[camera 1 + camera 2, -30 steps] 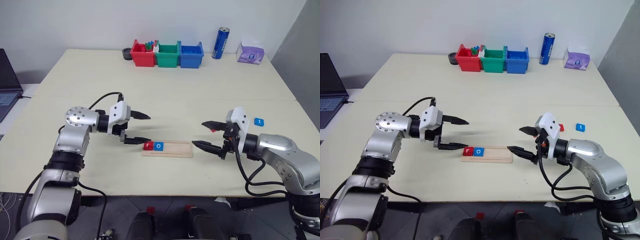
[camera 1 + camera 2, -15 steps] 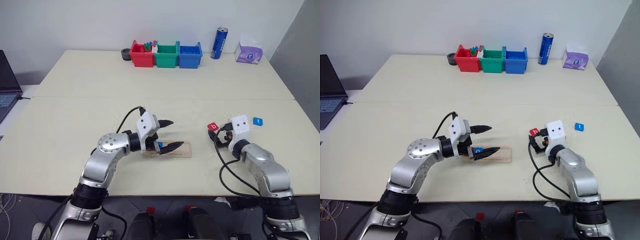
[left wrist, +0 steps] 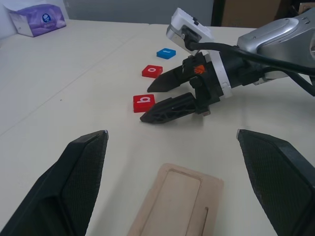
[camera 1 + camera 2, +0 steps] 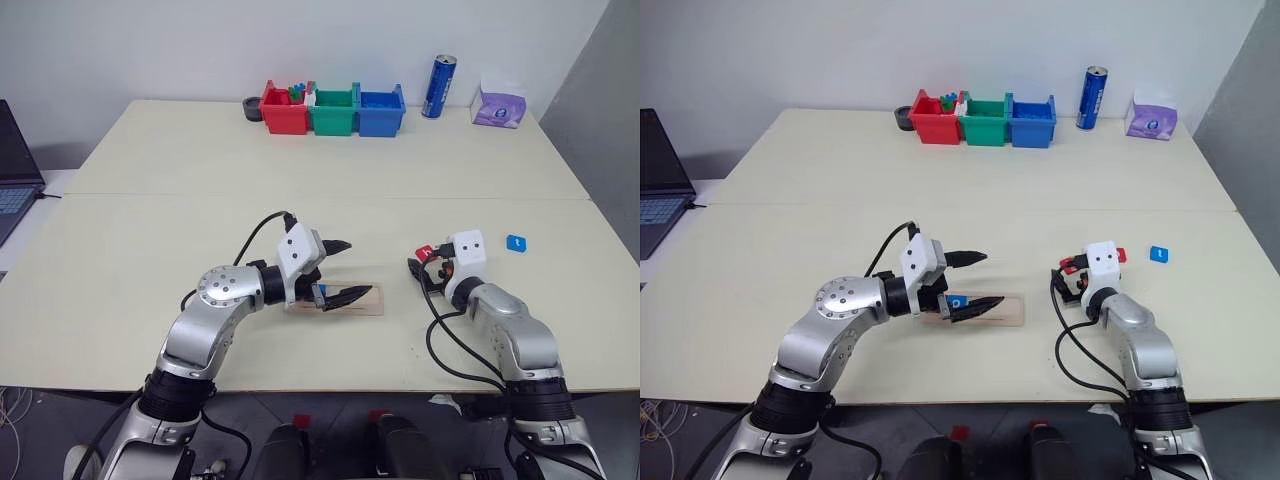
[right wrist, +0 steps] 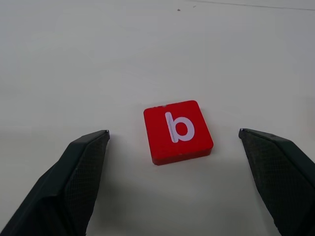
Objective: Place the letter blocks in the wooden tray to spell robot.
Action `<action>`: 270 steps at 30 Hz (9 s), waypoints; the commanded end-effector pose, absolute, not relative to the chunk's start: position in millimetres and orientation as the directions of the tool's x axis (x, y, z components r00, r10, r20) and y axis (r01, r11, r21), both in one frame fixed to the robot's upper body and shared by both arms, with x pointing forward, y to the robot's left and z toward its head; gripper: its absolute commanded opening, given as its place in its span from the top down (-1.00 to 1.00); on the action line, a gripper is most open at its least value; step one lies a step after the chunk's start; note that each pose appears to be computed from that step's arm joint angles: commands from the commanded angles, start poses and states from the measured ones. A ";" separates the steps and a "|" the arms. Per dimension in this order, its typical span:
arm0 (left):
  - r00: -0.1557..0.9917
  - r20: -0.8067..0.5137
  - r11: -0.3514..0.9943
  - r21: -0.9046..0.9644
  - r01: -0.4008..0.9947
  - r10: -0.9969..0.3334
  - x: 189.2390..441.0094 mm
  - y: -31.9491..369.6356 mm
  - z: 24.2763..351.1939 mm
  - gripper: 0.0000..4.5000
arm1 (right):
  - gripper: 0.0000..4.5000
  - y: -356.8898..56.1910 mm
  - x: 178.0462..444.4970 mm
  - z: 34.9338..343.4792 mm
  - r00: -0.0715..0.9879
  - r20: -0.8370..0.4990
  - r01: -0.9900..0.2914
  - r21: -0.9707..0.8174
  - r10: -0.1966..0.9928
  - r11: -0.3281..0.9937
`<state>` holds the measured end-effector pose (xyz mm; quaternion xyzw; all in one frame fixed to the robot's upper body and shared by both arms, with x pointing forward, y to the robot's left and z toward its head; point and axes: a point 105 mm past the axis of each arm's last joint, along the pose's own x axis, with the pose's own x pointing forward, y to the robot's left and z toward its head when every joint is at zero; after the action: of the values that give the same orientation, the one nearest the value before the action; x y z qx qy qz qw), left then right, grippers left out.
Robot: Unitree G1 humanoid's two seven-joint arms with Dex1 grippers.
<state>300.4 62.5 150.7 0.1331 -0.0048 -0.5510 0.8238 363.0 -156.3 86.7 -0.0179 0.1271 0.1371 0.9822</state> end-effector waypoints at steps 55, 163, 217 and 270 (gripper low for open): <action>0.298 -0.155 0.265 0.201 0.943 -0.942 282.6 59.6 147.4 -1.00 | -0.98 -128.9 275.0 160.2 0.674 -0.262 -0.735 -0.145 0.691 0.662; 0.317 -0.358 0.198 0.331 0.923 -0.878 287.0 171.0 151.0 -1.00 | 0.35 -5.4 334.2 106.9 0.176 -0.353 -0.973 -0.205 0.919 0.107; 0.302 -0.361 0.184 0.327 0.927 -0.882 286.5 169.6 149.7 -1.00 | -0.70 -49.5 324.6 128.9 0.184 -0.364 -0.971 -0.211 0.913 0.112; 0.383 -0.082 0.343 0.305 0.888 -0.920 302.4 57.3 169.2 -1.00 | -0.34 -195.6 355.7 164.7 0.876 -0.224 -0.470 -0.196 0.427 0.861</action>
<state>296.8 64.1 161.8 0.1432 -0.0372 -0.5693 0.8087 351.0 -175.8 155.8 -0.1158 0.1038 0.3030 0.9402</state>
